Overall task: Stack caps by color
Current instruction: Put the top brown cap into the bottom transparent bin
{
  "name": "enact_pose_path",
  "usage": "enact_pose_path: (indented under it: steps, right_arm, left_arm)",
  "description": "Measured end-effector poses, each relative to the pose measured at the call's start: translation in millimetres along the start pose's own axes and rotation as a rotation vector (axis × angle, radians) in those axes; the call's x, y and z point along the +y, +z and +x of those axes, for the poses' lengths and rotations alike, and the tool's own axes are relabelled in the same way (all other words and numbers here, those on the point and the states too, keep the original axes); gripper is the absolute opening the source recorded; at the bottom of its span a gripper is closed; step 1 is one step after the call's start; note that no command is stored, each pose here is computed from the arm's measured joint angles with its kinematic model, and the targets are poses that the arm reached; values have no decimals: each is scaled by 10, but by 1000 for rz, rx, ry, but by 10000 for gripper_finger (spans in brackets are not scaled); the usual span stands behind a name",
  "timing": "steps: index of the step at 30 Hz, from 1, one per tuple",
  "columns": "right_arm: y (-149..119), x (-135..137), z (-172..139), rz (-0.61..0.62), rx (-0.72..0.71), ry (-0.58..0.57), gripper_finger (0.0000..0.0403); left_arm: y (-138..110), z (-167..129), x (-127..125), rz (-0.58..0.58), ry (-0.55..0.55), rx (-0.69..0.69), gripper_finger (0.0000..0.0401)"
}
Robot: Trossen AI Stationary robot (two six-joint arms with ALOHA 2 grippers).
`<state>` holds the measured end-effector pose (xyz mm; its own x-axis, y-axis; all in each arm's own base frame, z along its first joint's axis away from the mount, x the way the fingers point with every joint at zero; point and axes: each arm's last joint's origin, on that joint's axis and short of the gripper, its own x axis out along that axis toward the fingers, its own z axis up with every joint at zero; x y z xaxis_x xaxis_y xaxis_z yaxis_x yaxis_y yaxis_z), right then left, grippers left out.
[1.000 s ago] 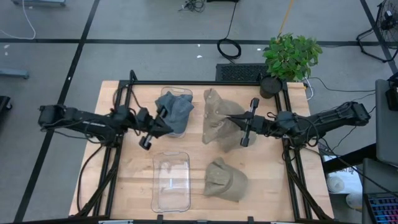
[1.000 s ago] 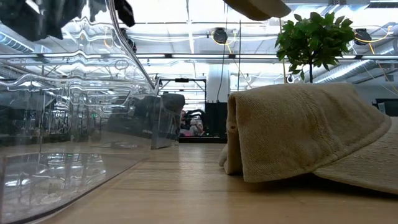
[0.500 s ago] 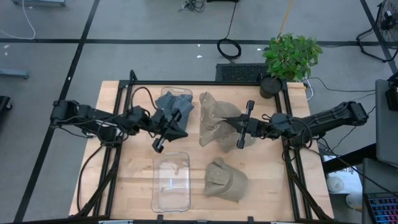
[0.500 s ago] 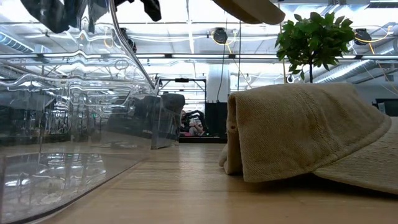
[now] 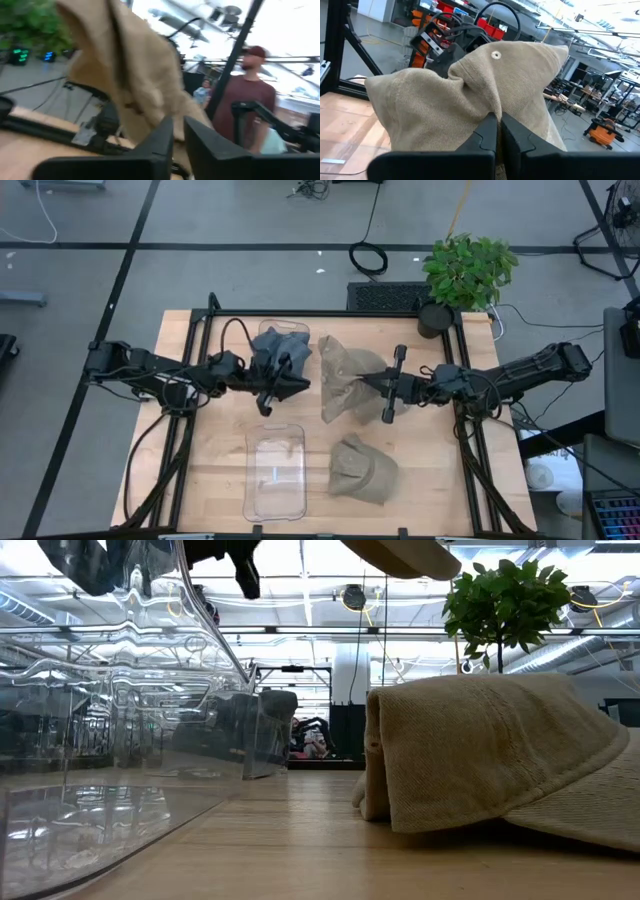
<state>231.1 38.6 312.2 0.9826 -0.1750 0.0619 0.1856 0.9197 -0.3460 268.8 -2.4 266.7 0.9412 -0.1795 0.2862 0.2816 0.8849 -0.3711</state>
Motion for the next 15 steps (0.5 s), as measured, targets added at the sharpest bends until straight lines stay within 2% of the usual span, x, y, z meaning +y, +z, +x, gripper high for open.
enact_pose_path:
  steps: [4,8,11,15]
  right_arm:
    - [-2,13,13,1,-10,17,0]
    - [-27,55,52,-1,-22,72,0]
    - [-21,60,68,3,-38,67,0]
    - [-20,63,79,1,-45,63,0]
  left_arm:
    - [-20,-1,32,-66,71,-1,112]
    - [-20,5,26,-111,85,-7,177]
    - [8,48,-11,-108,88,-26,209]
    - [-24,170,-8,-117,82,-8,233]
